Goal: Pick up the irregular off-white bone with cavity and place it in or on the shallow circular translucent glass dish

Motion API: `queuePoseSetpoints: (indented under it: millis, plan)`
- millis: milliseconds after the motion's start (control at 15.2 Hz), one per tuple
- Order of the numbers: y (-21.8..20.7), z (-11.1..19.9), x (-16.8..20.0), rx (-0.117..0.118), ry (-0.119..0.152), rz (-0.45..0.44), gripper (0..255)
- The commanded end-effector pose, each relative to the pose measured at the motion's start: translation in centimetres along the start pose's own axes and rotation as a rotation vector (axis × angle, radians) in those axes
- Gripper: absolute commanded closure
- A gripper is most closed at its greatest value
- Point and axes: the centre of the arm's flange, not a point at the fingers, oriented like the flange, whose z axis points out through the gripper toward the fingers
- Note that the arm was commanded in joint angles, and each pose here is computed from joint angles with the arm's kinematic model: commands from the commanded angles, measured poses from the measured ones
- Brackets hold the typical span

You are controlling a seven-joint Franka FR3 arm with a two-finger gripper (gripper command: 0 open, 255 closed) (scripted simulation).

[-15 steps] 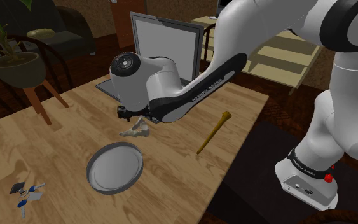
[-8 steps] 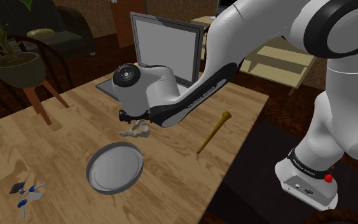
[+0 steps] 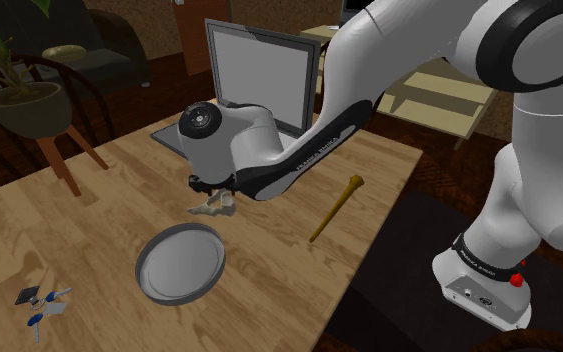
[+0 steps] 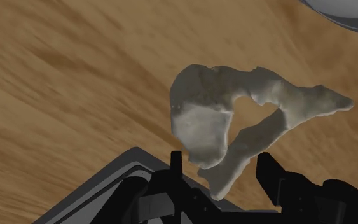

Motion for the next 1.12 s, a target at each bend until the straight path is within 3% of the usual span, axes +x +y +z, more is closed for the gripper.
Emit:
queuePoseSetpoints:
  millis: [0, 528, 1056]
  plan:
    - [0.0, 0.0, 0.0, 0.0, 0.0, 0.0, 255]
    - [0.0, 0.0, 0.0, 0.0, 0.0, 0.0, 255]
    - [-0.2, -3.8, 1.9, 0.0, 0.0, 0.0, 255]
